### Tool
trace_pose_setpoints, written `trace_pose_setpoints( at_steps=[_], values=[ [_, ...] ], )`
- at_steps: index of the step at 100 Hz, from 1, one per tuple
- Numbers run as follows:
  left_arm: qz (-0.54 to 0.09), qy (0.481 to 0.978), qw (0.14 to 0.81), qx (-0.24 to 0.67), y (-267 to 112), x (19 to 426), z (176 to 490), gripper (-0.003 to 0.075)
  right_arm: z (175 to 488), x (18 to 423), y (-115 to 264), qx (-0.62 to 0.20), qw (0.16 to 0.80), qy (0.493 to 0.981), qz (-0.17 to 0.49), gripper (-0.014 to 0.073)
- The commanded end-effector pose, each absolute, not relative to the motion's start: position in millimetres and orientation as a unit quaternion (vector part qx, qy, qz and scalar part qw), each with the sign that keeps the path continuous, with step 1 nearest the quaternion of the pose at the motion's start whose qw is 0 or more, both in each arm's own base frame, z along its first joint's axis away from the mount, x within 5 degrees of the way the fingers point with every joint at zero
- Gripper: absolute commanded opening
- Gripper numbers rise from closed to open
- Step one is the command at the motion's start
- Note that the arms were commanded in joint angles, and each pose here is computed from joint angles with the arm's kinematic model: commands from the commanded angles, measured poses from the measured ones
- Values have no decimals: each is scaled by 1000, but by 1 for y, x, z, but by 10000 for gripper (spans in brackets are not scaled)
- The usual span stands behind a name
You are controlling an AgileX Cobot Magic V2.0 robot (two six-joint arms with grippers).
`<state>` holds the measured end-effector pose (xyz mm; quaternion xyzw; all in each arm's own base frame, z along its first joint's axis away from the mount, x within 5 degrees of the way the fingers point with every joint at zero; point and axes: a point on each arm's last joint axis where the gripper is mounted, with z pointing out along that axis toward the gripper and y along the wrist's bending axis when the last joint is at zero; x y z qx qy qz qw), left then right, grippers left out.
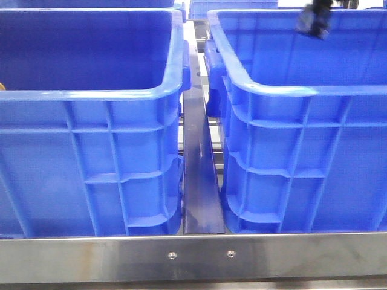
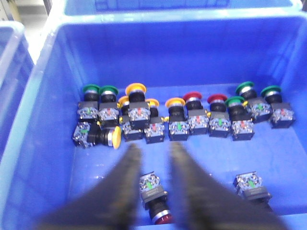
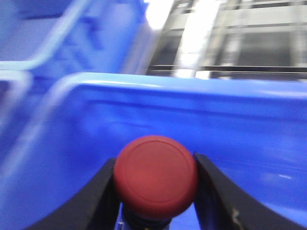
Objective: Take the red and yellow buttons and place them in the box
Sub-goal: 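Carry the red button with the right gripper into the empty bin and release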
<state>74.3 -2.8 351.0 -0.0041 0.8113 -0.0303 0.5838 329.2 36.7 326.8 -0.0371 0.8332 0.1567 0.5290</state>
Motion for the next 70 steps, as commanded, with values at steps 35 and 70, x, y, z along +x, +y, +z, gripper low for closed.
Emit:
trace_pose_setpoints(
  at_steps=[35, 70],
  values=[
    [-38, 781, 623, -6, -3, 75, 365, -19, 287, 356, 27, 59, 567, 821, 19, 142],
    [-38, 781, 623, -6, -3, 75, 365, -19, 253, 373, 60, 48, 564, 824, -27, 142]
  ],
)
